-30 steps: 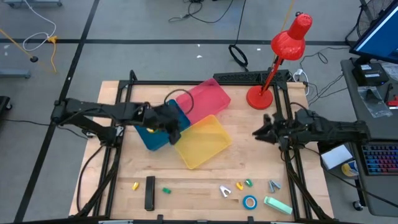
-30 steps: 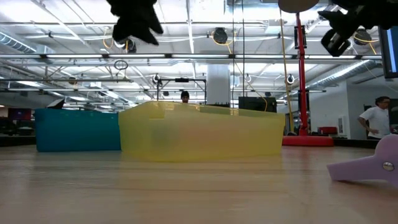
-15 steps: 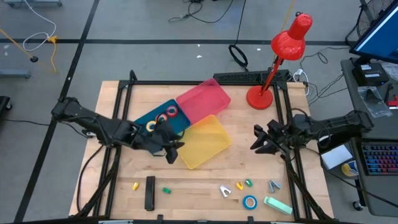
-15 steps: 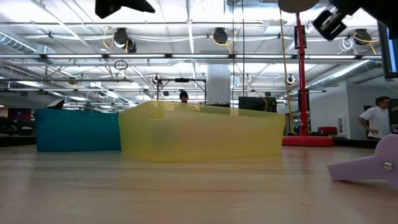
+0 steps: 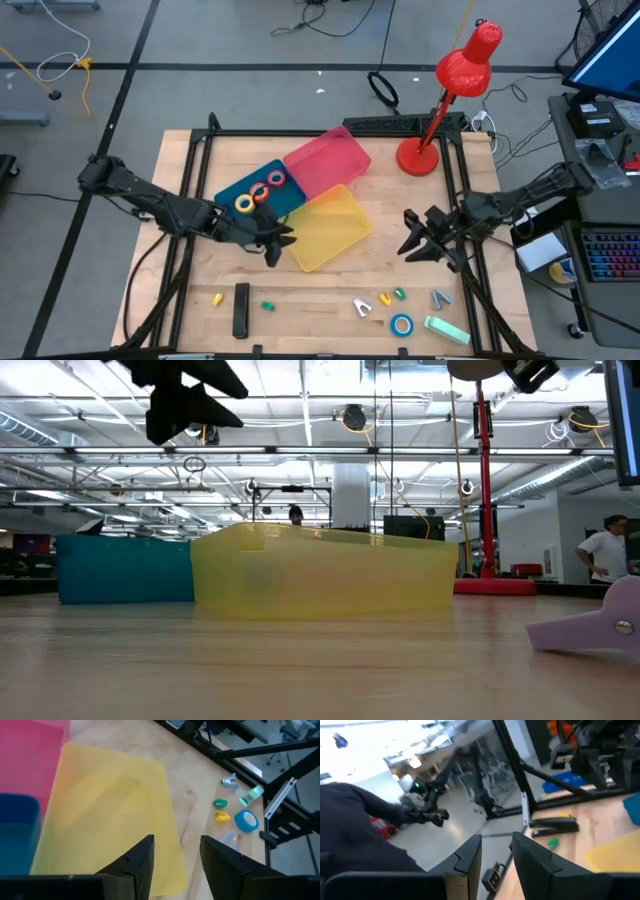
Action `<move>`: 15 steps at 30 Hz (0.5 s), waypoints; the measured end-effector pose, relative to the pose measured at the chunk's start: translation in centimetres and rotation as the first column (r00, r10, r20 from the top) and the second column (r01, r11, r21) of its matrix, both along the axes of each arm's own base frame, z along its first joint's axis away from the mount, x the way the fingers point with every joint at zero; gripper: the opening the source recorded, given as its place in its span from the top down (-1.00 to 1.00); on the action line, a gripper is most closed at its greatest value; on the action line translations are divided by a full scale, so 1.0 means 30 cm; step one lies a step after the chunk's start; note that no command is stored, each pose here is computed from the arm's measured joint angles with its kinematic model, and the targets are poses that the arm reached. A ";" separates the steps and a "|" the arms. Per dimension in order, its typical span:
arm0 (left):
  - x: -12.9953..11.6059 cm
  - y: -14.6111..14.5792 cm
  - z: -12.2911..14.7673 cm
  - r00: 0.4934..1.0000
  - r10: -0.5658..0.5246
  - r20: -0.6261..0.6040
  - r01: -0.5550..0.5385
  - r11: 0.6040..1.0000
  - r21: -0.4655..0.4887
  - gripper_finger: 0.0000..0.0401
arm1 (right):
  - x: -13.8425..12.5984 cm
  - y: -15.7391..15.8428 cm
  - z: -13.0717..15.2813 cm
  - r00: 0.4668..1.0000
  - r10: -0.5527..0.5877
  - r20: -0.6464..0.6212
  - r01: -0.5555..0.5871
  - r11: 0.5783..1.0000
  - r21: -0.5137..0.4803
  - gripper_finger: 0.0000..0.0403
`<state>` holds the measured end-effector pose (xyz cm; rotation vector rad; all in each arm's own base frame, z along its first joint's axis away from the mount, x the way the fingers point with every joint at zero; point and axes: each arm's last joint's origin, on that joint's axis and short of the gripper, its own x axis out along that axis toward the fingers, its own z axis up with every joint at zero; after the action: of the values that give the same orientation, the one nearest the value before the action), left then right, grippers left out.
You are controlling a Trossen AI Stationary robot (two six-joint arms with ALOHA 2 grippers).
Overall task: Pick and place Stapler, Stapler remover, tape
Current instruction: Put the blue tape into the blue bin
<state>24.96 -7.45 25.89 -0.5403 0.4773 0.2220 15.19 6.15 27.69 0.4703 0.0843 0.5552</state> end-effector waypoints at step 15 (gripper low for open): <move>-0.297 0.139 -0.034 0.990 -0.018 0.139 0.008 0.998 0.067 0.21 | 0.131 0.099 0.055 0.888 -0.127 -0.443 0.074 0.988 -0.134 0.50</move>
<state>16.04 -3.29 24.87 -0.4839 0.3363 0.1856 19.11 9.13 29.34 0.4824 0.5328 0.3273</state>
